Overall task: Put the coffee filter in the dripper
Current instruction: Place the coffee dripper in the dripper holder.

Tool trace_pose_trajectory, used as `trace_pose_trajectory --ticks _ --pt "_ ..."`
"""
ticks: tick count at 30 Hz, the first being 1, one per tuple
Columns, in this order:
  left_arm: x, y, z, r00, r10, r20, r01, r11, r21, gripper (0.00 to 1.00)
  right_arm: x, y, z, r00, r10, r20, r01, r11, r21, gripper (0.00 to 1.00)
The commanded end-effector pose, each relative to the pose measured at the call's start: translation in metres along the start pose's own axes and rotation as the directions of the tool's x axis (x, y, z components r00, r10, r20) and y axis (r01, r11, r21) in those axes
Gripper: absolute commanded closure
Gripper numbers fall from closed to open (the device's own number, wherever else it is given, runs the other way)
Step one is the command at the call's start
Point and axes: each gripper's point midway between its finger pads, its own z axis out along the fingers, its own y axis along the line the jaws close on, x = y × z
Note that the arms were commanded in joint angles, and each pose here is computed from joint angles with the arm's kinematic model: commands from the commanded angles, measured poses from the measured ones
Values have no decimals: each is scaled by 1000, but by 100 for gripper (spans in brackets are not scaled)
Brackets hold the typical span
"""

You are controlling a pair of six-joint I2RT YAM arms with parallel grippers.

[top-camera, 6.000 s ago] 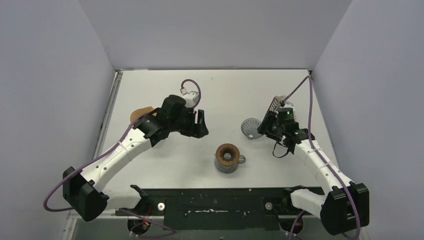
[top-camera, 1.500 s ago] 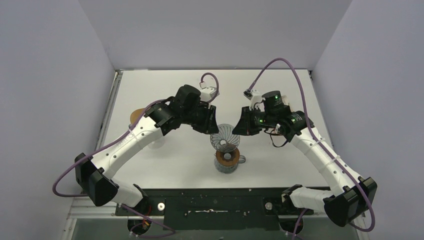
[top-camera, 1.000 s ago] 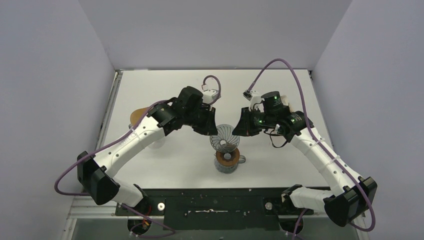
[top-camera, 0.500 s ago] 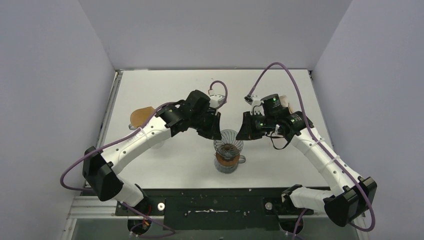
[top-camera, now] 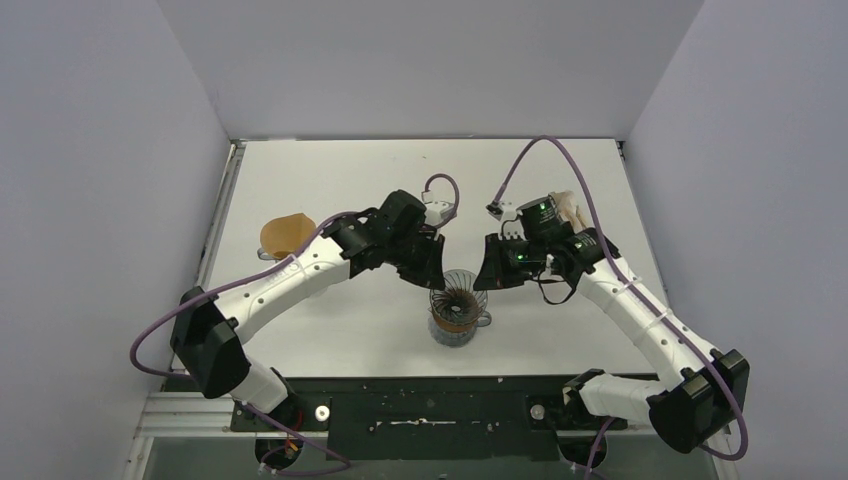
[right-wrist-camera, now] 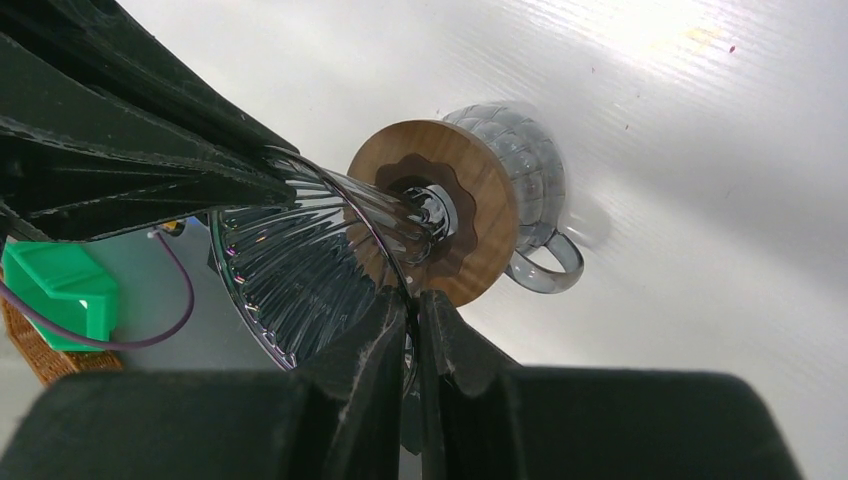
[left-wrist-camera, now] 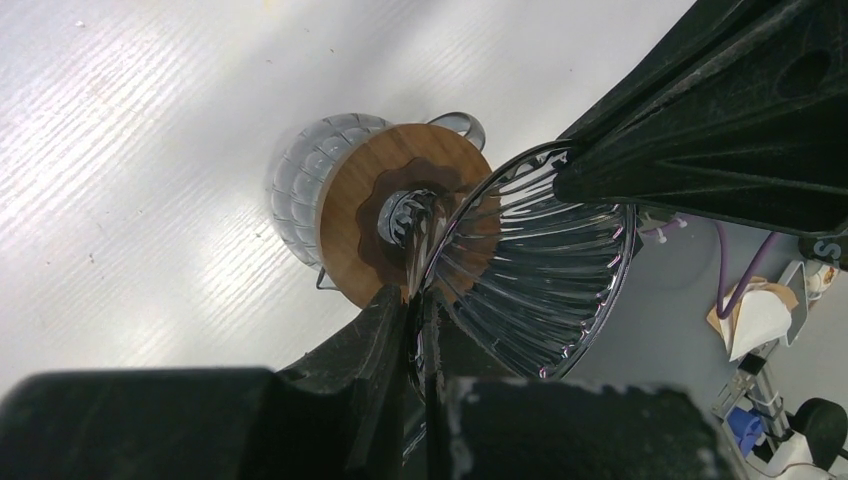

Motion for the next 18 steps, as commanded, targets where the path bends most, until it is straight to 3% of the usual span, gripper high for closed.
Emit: trace_pose_trajectory --ticks 1,18 --pt "4 -3 7 1000 9 -7 -9 1000 19 100 -8 2 4 999 -24 40 24 1000 -6 100" --pt "23 9 23 1000 5 -21 -5 1000 13 100 18 -17 31 999 -38 -8 38 999 31 100"
